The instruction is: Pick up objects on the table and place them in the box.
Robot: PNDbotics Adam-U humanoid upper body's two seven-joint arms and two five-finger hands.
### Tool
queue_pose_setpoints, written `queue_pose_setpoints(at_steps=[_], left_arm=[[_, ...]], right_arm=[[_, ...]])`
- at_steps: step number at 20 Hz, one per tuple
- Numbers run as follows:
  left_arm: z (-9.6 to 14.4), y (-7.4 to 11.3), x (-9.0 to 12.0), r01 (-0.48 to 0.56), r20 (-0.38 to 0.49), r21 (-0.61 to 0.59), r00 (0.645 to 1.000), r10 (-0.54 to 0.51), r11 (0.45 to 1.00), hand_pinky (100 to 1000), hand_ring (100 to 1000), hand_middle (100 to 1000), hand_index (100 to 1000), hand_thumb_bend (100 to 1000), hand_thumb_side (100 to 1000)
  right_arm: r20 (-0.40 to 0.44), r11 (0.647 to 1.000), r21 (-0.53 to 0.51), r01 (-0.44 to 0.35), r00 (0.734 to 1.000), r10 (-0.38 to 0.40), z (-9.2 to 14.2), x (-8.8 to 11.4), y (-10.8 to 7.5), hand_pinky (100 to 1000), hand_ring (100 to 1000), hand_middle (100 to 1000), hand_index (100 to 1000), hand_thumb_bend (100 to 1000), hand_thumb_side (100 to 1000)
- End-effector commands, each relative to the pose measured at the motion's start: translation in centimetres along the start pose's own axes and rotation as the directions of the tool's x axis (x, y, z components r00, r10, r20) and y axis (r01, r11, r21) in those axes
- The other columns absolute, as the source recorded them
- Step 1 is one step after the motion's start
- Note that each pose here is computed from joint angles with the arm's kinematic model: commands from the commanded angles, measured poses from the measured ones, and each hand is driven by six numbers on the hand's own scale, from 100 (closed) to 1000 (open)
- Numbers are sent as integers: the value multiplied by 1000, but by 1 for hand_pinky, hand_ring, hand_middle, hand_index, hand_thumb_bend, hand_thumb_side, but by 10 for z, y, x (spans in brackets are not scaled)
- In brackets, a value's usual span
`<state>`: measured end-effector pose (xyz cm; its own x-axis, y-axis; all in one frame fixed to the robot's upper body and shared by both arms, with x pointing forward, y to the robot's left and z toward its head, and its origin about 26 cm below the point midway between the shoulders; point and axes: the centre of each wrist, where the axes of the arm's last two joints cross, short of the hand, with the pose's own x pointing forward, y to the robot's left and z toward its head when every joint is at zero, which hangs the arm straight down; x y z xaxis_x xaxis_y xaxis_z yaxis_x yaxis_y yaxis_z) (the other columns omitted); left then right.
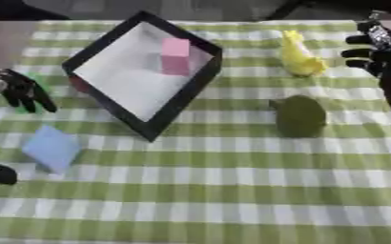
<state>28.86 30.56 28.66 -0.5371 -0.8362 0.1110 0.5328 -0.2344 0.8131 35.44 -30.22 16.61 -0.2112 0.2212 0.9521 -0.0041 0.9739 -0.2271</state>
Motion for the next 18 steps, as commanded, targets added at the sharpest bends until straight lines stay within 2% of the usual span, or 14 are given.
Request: queue_pose_setpoints(at_steps=[1, 11, 18], left_arm=[[4, 7, 5, 38, -21, 21, 999, -37, 999, 815, 804, 823, 881, 612, 284], [-12, 4, 1, 64, -41, -39, 997, -66, 997, 824, 826, 843, 880, 651, 264], [-18, -2, -15, 101, -115, -69, 987, -109, 992, 828, 861, 855, 886, 788, 182]], right_arm=[[18, 1000, 0, -27, 999, 27, -2, 7, -5, 794, 737, 737, 881, 100, 755], [6, 1000, 16, -27, 1000, 27, -1, 4, -3, 794, 737, 736, 881, 100, 763], [4, 999, 17, -27, 1000, 27, 0, 3, -3, 794, 738, 736, 881, 100, 764]])
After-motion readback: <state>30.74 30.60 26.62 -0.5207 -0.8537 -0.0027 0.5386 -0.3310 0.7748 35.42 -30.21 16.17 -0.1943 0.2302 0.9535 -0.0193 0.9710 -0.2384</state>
